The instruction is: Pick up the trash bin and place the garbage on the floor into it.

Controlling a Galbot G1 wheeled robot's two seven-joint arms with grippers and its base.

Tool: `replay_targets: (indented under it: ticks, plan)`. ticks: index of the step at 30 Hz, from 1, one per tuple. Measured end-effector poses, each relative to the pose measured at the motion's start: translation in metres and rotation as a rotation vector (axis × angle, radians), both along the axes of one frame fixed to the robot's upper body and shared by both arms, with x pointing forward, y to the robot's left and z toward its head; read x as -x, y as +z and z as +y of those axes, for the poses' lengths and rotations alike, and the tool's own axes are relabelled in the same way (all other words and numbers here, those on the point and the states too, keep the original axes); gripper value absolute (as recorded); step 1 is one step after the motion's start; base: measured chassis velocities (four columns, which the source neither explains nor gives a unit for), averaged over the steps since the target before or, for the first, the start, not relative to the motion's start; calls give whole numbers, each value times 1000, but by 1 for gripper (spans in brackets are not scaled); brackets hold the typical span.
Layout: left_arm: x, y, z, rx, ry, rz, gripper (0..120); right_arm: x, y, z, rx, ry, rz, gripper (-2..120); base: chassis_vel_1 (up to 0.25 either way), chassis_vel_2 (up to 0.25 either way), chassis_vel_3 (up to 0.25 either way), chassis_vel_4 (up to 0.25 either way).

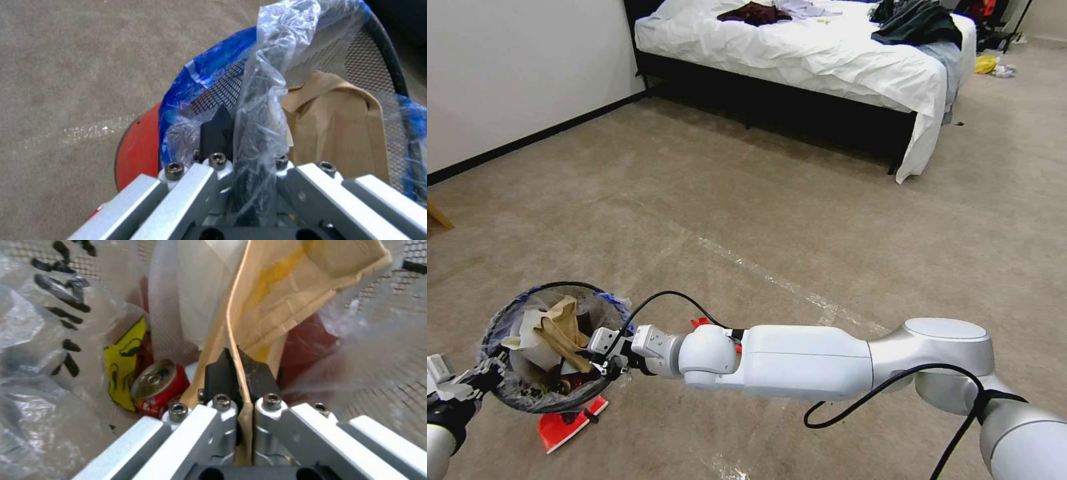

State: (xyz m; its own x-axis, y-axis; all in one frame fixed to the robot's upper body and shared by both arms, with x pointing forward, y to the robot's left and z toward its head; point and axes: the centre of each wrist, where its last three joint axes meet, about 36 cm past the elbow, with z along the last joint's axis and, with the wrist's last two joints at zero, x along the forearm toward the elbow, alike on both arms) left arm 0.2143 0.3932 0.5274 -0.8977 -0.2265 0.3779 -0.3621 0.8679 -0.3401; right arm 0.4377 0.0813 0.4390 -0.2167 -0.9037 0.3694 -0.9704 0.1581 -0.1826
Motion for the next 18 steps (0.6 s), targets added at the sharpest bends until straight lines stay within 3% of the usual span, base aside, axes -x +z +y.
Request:
replay_targets:
  ticks: [18]
  plan:
    - [-2,-3,1,1,-3,2,1,-6,6,4,23,-77,-2,2,0,0,0,0]
